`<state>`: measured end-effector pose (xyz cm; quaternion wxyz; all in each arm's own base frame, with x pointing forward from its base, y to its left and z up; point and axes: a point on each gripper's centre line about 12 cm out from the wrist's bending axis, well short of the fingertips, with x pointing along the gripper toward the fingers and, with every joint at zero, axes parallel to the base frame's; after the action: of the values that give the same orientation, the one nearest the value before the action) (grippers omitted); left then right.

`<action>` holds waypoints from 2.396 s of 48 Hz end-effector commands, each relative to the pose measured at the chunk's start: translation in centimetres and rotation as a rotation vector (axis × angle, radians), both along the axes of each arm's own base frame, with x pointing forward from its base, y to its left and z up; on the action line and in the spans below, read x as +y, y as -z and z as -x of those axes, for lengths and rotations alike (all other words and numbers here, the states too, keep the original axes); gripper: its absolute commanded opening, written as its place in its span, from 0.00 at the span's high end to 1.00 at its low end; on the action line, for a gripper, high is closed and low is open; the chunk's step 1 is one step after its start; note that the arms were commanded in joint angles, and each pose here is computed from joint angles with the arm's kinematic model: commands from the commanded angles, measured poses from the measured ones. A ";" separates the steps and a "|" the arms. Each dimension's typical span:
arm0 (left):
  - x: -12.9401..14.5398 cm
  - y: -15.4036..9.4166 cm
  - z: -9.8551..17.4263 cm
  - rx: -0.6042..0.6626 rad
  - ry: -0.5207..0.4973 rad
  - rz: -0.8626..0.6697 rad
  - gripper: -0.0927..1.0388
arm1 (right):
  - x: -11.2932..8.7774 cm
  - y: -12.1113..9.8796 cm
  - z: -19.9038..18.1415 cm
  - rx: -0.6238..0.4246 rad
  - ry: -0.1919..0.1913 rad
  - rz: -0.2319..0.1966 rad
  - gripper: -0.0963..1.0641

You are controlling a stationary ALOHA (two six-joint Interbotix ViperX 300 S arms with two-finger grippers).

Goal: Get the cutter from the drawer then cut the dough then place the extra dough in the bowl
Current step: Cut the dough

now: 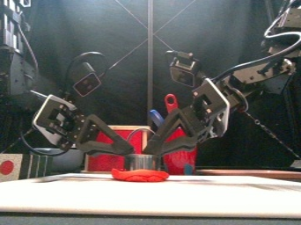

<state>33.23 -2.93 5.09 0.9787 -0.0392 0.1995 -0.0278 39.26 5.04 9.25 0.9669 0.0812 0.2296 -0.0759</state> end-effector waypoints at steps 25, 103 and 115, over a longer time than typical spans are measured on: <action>0.1 -3.9 0.5 -0.041 0.002 -0.042 0.25 | 0.1 -4.5 -1.3 -0.116 -0.037 0.006 0.21; 0.1 -2.3 -0.6 0.022 0.011 -0.072 0.45 | -1.4 -2.9 -2.3 -0.013 -0.034 -0.007 0.30; 0.1 -1.7 -0.5 0.071 0.008 -0.071 0.45 | -1.4 -3.1 -2.4 -0.019 -0.035 -0.005 0.38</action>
<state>33.23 -2.90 6.49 0.9711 -0.0015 0.2373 -0.0266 41.05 3.71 10.71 0.9645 0.0774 0.2455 -0.0591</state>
